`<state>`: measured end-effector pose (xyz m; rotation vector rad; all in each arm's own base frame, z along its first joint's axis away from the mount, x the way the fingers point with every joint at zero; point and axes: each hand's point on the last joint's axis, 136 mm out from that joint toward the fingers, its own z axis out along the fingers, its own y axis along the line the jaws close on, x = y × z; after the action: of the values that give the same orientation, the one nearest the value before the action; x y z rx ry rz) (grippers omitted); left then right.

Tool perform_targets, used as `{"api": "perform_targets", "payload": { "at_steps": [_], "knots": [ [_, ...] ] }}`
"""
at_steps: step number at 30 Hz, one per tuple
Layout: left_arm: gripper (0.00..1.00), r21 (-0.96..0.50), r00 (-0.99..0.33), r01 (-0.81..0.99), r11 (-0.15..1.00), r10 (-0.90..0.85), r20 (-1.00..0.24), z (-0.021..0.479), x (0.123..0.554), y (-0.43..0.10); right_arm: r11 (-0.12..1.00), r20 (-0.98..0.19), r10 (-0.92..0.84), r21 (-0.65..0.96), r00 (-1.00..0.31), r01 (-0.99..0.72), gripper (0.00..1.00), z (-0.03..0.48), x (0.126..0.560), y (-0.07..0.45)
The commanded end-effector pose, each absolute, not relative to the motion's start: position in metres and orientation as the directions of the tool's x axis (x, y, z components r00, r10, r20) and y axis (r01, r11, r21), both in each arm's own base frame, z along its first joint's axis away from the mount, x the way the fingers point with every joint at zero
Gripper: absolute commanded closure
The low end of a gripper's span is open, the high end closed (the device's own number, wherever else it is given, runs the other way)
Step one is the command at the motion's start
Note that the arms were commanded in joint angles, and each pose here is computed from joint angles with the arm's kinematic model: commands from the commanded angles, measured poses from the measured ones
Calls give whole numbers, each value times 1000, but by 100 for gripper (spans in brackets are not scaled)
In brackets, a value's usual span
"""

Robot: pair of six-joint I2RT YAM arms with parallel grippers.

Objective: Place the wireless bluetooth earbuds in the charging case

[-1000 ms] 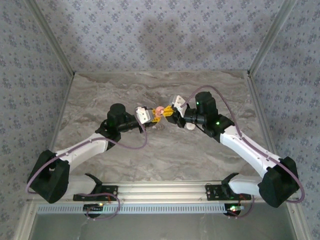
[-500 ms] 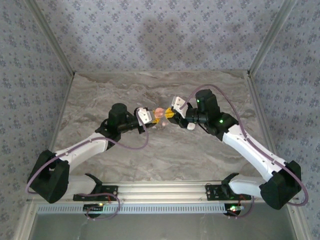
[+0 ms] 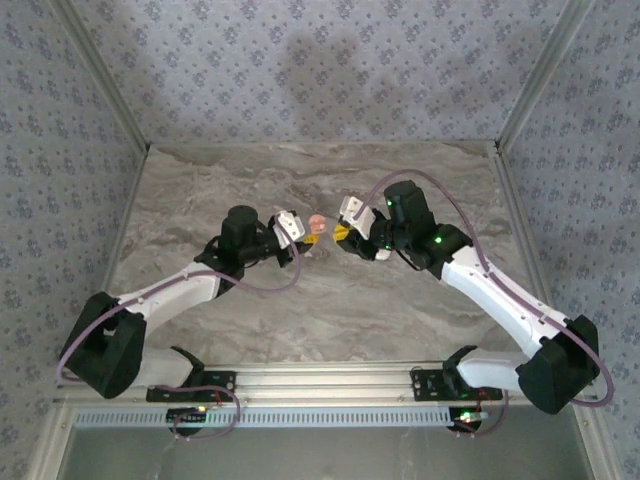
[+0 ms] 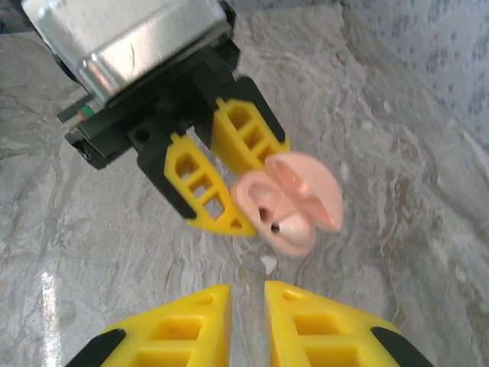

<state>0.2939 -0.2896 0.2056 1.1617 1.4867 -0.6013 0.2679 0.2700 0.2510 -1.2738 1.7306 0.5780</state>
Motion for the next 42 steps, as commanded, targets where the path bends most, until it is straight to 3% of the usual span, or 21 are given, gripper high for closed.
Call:
{"api": "perform_targets", "payload": {
  "at_steps": [1, 5, 8, 13, 17, 22, 26, 30, 36, 42],
  "knots": [
    [91, 184, 46, 868, 462, 294, -955, 217, 308, -282, 507, -817, -499, -5, -289, -862, 80, 236, 277, 252],
    [91, 147, 1, 848, 510, 275, -961, 218, 315, -270, 702, -747, -359, 180, -560, -689, 79, 219, 289, 232],
    [91, 135, -15, 838, 528, 270, -963, 218, 317, -263, 787, -648, -287, 259, -705, -559, 77, 197, 291, 216],
    [91, 115, -44, 822, 558, 263, -964, 219, 320, -252, 861, -455, -289, 260, -842, -436, 75, 172, 305, 199],
    [91, 101, -65, 801, 589, 254, -965, 219, 322, -240, 823, -321, -452, 210, -832, -528, 71, 158, 316, 203],
    [91, 97, -79, 783, 614, 252, -965, 221, 323, -227, 630, -255, -730, 110, -634, -769, 63, 140, 333, 200],
    [91, 98, -90, 771, 630, 259, -962, 220, 325, -218, 282, -294, -910, 78, -293, -956, 52, 129, 331, 203],
    [91, 99, -99, 760, 643, 264, -959, 219, 327, -210, -48, -339, -940, 2, 44, -999, 53, 112, 328, 201],
    [91, 98, -117, 743, 662, 273, -955, 216, 332, -202, -306, -240, -918, -82, 317, -948, 56, 82, 346, 192],
    [91, 92, -133, 743, 663, 280, -951, 212, 337, -201, -409, -198, -876, -178, 439, -895, 58, 62, 366, 203]
  ]
}}
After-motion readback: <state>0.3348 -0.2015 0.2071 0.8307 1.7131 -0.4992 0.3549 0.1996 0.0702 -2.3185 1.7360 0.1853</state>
